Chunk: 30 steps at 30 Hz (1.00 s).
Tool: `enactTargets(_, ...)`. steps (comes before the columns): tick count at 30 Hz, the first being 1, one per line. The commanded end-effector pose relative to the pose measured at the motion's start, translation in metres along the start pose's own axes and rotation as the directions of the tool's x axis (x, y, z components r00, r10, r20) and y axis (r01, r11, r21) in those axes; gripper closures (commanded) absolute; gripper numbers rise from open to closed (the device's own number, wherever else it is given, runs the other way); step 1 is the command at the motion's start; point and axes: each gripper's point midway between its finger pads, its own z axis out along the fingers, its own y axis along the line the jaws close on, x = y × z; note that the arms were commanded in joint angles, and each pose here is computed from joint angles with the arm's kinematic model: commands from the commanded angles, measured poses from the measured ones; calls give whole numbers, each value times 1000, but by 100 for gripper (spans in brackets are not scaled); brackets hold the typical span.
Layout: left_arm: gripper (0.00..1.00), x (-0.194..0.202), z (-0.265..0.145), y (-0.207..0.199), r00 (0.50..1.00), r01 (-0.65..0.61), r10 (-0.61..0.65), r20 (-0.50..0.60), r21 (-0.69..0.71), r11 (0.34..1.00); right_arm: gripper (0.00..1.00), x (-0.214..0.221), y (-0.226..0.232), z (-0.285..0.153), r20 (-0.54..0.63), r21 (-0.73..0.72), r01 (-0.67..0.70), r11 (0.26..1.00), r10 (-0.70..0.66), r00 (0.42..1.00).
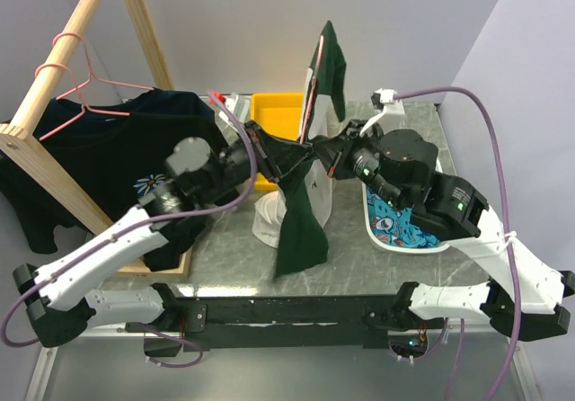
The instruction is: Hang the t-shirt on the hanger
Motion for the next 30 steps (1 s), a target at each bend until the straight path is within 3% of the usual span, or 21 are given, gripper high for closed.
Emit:
enactTargets(1,99,-26,-22,-39,993,71,-68,-101,29,997,100,-12,15,2,10,-68,52,996,-51,999)
enactTargets(3,99,-24,-28,-37,981,141,-137,-138,19,990,91,4,26,3,-34,-159,76,984,-83,996)
enactTargets(4,99,-24,-32,-36,975,167,-162,-150,21,986,73,6,30,-5,-30,-202,78,976,-86,996)
enactTargets(7,99,-20,-50,-26,951,251,-244,-192,14,968,43,17,25,-13,-17,-251,96,963,-104,994)
enactTargets(10,99,-13,-66,-16,925,296,-296,-238,-34,955,33,12,1,-14,36,-189,124,974,-119,992)
enactTargets(17,99,1,-89,-20,883,344,-346,-317,-65,937,21,-12,-69,11,101,-51,159,986,-153,983)
enactTargets(26,99,-6,-117,-49,869,369,-348,-351,-8,929,18,13,-106,71,31,-191,207,960,-205,978)
enactTargets(30,99,-11,-124,-59,873,368,-340,-350,14,930,18,14,-116,90,21,-164,238,957,-238,971)
